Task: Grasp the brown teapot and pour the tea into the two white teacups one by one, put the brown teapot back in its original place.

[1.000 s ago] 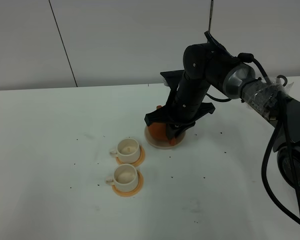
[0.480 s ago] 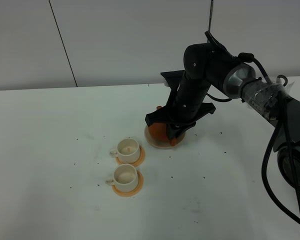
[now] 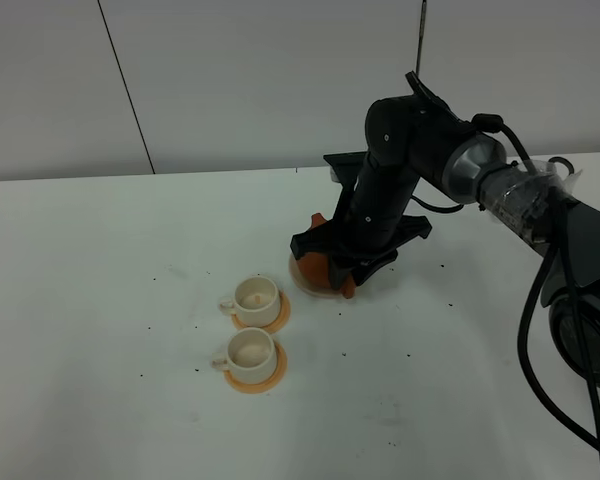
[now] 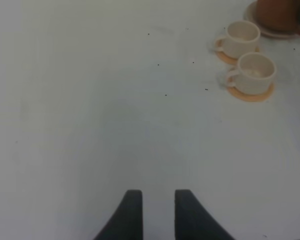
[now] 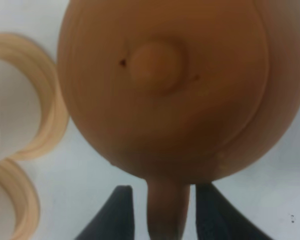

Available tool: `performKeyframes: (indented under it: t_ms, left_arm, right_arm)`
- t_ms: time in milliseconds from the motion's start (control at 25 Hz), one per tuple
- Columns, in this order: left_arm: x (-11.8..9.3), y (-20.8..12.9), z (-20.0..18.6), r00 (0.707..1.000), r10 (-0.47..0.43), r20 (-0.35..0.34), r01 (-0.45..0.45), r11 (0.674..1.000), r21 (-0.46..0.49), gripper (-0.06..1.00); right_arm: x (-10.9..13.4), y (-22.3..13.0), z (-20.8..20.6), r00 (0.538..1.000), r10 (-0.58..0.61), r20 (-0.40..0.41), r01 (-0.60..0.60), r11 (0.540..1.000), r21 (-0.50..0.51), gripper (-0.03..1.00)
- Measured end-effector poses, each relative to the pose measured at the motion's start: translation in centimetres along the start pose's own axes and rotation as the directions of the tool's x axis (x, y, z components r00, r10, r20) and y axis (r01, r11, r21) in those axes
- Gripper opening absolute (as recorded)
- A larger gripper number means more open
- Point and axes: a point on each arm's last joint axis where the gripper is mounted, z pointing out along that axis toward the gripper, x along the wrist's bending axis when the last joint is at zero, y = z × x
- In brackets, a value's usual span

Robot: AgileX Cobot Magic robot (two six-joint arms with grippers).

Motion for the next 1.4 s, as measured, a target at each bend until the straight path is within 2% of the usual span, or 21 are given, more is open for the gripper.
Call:
performKeyframes:
  t_ms: [800,1400]
  left_arm:
    - [0.0,0.0,0.0,1.0,0.001,-0.002,-0.001,1.0,0.0,0.23]
    - [0.0,0.0,0.0,1.0,0.001,-0.002,-0.001,1.0,0.0,0.23]
  right_arm:
    - [-0.9,0.2,-0.3,1.0,0.019,-0.016,-0.019,1.0,-0.006,0.3]
    - [-0.9,0.8,-1.5,0.999,-0.019,-0.028,0.018,0.999,-0.049,0.3]
